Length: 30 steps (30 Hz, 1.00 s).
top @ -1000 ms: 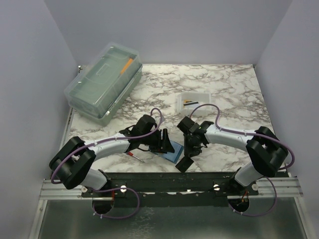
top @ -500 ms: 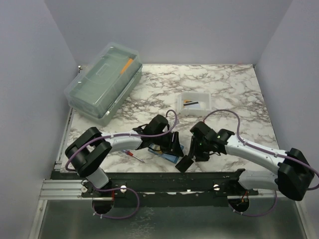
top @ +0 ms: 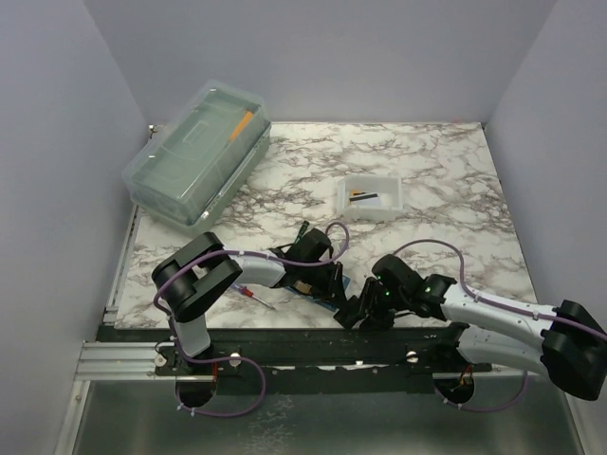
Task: Put the credit cards into the card holder
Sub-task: Pick up the credit card at the corner of the board.
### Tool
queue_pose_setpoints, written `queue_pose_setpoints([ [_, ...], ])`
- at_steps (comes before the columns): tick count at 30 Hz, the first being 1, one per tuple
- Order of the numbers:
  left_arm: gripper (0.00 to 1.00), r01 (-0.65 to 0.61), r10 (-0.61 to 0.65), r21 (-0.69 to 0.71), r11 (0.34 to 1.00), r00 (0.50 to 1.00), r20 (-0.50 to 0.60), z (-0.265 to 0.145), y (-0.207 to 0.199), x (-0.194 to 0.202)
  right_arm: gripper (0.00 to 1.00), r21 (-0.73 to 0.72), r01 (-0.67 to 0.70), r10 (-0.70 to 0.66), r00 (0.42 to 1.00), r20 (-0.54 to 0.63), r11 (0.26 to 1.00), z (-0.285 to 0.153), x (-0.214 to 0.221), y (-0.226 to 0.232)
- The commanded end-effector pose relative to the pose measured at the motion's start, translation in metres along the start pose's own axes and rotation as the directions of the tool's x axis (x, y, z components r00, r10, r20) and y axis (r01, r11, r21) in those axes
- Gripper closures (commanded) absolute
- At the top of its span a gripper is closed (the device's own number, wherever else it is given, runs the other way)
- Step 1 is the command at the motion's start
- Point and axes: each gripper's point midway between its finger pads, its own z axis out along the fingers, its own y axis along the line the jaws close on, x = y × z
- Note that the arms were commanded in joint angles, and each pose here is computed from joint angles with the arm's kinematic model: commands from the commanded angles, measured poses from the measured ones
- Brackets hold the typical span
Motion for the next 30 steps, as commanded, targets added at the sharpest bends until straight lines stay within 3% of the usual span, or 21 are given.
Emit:
queue_pose_setpoints([
  [1,0.90,-0.022,0.021,-0.035,0.999,1.000,-0.010,0.007,0.011,0.007,0.51,-0.023,-0.109,0.109,0.994,0.030,0.994,0.010,0.003,0.002],
  [17,0.98,0.053,-0.058,-0.157,0.986,0.998,-0.029,0.010,0.044,0.022,0.46,0.089,-0.249,0.230,0.957,0.177,0.964,0.038,0.012,-0.019],
  [30,0.99,0.055,-0.062,-0.157,0.986,0.997,-0.040,0.008,0.046,0.027,0.54,0.037,-0.282,0.260,0.923,0.282,0.959,0.047,-0.005,-0.014],
])
